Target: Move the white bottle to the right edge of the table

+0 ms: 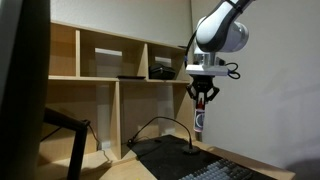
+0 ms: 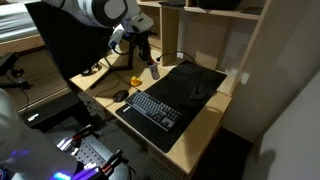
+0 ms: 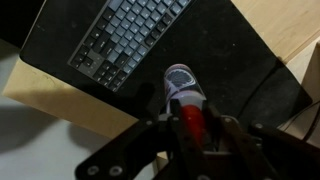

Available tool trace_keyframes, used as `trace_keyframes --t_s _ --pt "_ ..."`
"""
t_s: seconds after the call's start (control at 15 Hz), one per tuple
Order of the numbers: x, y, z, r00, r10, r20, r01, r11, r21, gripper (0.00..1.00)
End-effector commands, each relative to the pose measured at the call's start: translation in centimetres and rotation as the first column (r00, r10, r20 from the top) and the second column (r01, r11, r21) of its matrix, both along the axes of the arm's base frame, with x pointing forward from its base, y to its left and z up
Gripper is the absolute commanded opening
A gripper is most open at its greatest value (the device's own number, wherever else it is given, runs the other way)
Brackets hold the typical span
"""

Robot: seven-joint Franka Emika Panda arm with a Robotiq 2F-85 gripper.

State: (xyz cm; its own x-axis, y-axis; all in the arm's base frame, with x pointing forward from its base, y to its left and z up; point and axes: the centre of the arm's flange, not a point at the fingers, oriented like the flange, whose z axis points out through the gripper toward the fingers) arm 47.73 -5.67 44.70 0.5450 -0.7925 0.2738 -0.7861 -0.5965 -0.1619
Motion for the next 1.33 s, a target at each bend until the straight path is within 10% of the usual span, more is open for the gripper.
trace_keyframes --t_s 0.0,0.13,0.4,0.73,0.8,0.93,1.27 --pt "0.0 0.3 0.0 1.0 -0.012 0.001 0.012 1.0 0.005 0.26" --pt "0.9 0.0 -0.8 0.998 -0.057 -0.019 0.057 0.998 0.012 0.06" --pt "1.8 -10.2 -2.5 0.948 -0.318 -0.02 0.318 0.948 0.026 0.06" --pt "0.1 -20.0 -2.9 0.813 -0.581 -0.044 0.582 0.807 0.105 0.06" --pt "-1.1 -19.3 -3.7 0.855 -0.516 -0.048 0.518 0.853 0.064 0.26" --pt "-0.9 -20.4 -3.5 0.828 -0.559 -0.042 0.56 0.824 0.087 0.06" --pt "0.9 -27.2 -8.9 0.639 -0.759 -0.122 0.769 0.635 0.079 0.06"
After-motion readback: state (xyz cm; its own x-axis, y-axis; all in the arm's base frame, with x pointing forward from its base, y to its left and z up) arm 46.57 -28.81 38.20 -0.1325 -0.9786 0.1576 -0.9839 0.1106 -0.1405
